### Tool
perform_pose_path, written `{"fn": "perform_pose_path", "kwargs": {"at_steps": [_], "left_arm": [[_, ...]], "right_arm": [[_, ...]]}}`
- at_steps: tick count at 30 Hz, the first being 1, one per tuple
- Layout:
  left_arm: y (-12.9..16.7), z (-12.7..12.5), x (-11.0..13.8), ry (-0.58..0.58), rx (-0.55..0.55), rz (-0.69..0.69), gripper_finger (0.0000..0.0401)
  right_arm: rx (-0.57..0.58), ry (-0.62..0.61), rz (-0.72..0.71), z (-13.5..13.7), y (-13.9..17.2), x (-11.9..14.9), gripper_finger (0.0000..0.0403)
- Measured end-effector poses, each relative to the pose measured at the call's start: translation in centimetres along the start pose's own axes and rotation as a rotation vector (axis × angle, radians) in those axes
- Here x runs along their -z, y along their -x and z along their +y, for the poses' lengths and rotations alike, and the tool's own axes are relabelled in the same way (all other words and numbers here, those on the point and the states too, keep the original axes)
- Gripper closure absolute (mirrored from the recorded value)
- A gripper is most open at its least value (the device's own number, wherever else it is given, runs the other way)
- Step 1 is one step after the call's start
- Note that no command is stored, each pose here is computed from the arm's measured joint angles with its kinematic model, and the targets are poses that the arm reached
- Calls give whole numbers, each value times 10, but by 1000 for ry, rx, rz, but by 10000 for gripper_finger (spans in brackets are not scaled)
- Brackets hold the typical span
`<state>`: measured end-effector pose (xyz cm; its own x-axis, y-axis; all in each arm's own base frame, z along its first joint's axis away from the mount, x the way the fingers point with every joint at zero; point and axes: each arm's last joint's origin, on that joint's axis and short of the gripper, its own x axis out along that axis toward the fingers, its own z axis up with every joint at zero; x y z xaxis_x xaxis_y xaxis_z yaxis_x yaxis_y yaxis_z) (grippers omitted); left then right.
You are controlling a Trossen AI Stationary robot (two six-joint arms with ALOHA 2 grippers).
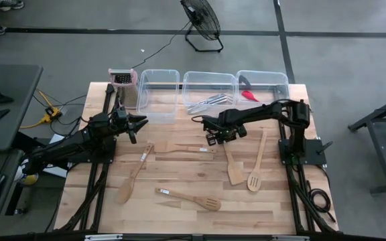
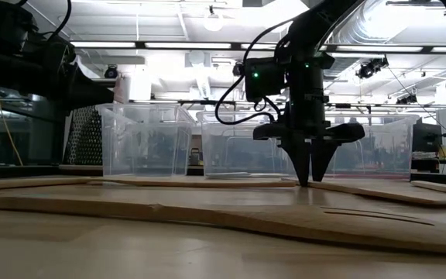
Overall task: Pick & Place Kitchen Items
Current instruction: Put the brown spatula into the right transparent container
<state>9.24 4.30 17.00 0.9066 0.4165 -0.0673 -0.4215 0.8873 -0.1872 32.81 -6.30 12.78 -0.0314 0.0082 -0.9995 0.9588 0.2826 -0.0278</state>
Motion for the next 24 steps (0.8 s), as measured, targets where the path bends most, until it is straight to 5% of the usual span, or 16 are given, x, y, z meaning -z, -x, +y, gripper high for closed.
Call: {"fn": "perform_pose_path", "kwargs": {"at_steps": [24], "left_arm": [[0, 0, 0, 0, 0, 0, 300]], "right_arm": [[-6, 13, 5, 1, 0, 2, 314]]}}
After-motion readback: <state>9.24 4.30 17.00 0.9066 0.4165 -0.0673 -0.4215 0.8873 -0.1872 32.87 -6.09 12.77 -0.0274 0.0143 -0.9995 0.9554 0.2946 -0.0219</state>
